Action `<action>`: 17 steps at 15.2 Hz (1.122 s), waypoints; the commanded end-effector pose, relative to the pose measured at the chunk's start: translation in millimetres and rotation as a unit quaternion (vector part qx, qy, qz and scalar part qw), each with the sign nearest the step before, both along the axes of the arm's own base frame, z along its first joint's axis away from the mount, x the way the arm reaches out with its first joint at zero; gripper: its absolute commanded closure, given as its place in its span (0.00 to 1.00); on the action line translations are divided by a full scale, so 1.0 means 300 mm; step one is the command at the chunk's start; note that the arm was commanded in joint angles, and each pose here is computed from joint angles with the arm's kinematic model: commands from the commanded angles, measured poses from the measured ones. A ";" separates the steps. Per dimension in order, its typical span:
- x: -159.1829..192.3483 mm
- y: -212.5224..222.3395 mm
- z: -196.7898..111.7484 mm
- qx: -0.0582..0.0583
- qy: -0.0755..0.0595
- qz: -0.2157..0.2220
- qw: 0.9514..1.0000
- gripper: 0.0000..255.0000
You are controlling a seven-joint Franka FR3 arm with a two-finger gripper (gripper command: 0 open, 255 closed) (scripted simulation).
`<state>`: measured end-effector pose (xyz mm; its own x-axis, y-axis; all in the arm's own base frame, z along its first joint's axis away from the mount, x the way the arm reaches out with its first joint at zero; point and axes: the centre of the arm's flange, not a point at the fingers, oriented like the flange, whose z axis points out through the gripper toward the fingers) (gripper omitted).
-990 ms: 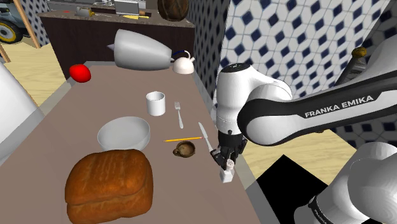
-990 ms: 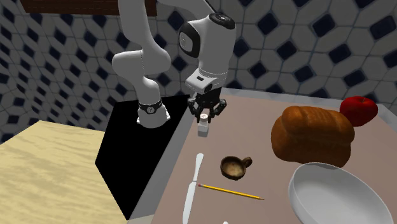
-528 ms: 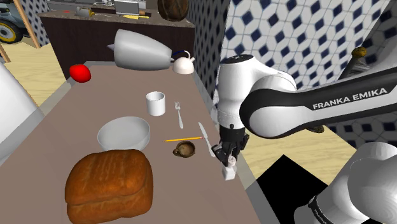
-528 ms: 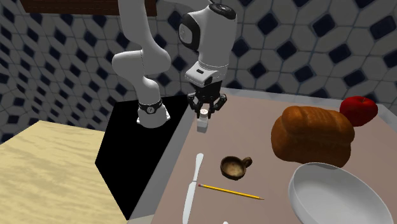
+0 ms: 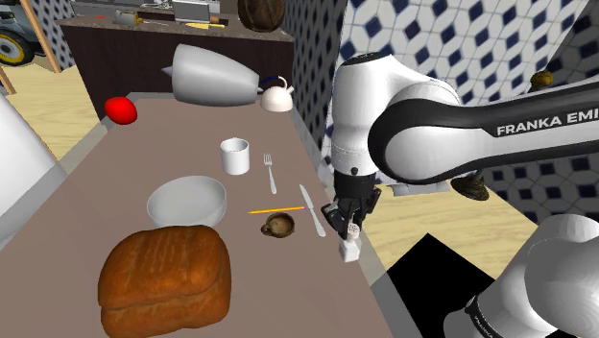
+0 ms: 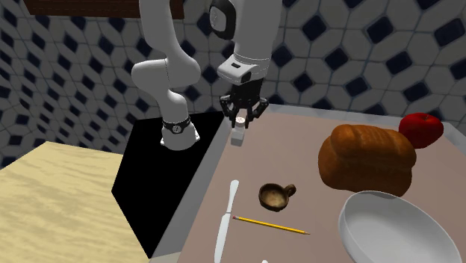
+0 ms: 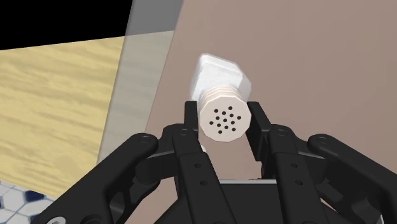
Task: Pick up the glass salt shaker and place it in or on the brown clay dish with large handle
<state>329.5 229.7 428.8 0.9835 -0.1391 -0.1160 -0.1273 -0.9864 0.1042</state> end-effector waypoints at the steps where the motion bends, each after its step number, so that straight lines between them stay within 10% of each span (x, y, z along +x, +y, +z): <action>1: 0.000 -0.006 0.035 0.000 0.000 0.000 1.000 1.00; 11: 0.000 -0.006 0.194 0.000 0.000 0.000 1.000 1.00; 17: 0.246 0.076 0.248 0.000 0.000 0.000 1.000 1.00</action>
<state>391.3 247.3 500.6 0.9835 -0.1391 -0.1160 -0.1271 -0.9863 0.1050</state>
